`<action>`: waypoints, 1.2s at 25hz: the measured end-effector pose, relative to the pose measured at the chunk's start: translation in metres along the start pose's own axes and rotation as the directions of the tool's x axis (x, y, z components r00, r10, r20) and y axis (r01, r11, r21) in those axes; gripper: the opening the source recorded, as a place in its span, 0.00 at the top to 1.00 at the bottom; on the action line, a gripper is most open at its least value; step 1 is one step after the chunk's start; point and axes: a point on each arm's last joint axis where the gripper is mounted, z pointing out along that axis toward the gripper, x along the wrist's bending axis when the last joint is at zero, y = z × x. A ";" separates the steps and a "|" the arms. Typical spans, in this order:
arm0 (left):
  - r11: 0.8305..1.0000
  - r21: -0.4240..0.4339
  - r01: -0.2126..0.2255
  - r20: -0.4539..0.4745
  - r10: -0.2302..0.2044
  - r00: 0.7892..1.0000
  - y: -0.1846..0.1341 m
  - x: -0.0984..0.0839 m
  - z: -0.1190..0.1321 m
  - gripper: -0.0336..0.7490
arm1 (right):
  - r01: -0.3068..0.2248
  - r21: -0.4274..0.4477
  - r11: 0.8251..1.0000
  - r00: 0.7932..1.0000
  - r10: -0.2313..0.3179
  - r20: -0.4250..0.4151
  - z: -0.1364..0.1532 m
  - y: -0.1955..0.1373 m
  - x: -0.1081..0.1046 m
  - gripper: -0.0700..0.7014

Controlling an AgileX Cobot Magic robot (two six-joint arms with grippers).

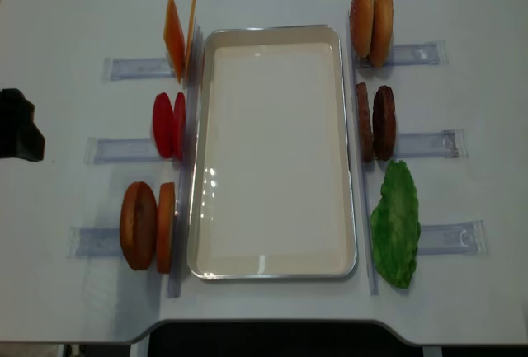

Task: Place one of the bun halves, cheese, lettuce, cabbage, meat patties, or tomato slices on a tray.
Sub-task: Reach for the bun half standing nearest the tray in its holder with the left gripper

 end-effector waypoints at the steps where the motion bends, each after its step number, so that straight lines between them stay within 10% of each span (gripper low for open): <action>1: 1.000 0.001 0.008 0.004 -0.008 1.000 0.000 0.000 0.000 0.27 | 0.000 0.000 1.000 1.000 0.000 0.000 0.000 0.000 0.000 0.37; 10: 1.000 0.005 0.017 0.095 -0.017 0.995 0.000 -0.019 0.000 0.27 | 0.000 0.000 1.000 1.000 0.000 0.000 0.000 0.000 0.000 0.37; 16: 0.997 -0.002 -0.078 0.076 0.078 0.994 -0.007 -0.065 -0.003 0.27 | 0.000 0.000 1.000 1.000 0.000 0.000 0.000 0.000 0.000 0.37; 30: 0.983 0.139 -0.123 0.034 0.119 0.992 -0.023 -0.149 0.030 0.27 | 0.000 0.000 1.000 1.000 0.000 0.000 0.000 0.000 0.000 0.37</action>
